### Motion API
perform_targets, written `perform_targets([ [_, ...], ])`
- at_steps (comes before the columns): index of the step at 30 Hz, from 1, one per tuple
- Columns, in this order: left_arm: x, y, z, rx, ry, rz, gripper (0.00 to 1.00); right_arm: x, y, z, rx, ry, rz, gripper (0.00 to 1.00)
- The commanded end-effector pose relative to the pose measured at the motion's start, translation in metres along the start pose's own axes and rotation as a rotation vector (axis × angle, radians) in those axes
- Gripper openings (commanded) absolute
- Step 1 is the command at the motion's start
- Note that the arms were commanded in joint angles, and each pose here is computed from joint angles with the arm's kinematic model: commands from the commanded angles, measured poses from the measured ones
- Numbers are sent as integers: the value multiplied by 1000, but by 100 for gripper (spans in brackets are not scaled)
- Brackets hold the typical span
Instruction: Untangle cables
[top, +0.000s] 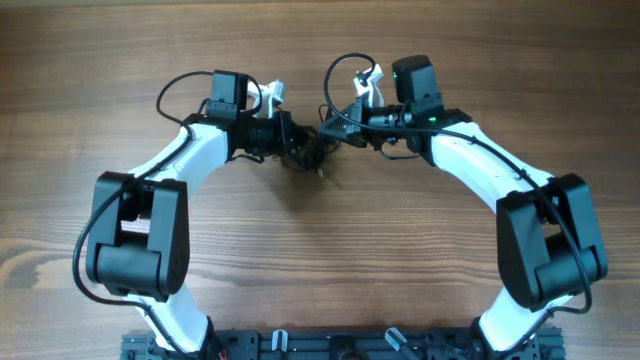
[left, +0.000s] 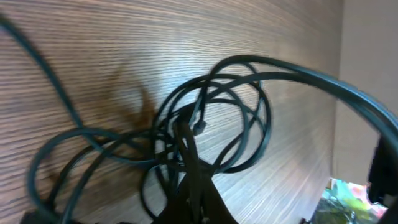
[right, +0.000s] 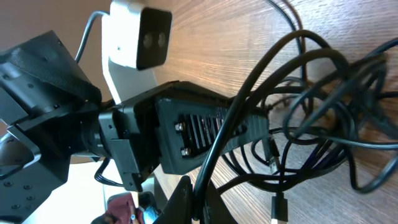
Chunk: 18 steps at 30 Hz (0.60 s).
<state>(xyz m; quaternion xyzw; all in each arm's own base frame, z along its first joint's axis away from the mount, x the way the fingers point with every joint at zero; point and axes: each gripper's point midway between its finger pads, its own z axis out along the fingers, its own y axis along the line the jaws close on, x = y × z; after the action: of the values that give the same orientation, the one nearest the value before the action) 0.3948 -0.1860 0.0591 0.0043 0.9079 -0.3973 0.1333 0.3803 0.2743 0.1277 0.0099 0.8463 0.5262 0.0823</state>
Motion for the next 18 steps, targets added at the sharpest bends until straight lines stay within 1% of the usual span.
perform_targets([
  [1, -8, 37, -15, -69, -29, -15, 4, -15, -6, -20, -16, -36, 8, 4],
  [3, -13, 49, -30, -53, -44, -31, 4, -21, -10, -32, -37, -40, 30, 4],
  [7, -22, 63, -65, 62, -89, -60, 4, -32, -24, -56, -41, -70, 98, 4],
  [10, -27, 73, -83, 93, -124, -103, 4, -31, -31, -61, -27, -70, 130, 4],
  [15, -27, 64, -91, 176, -133, -40, 4, -31, -31, -61, -27, -70, 128, 4],
  [17, -27, 61, -90, 182, -131, -24, 4, -30, -30, -59, -28, -64, 126, 4],
  [18, -26, 58, -90, 199, -131, 3, 4, -28, -28, -57, -28, -59, 124, 6],
])
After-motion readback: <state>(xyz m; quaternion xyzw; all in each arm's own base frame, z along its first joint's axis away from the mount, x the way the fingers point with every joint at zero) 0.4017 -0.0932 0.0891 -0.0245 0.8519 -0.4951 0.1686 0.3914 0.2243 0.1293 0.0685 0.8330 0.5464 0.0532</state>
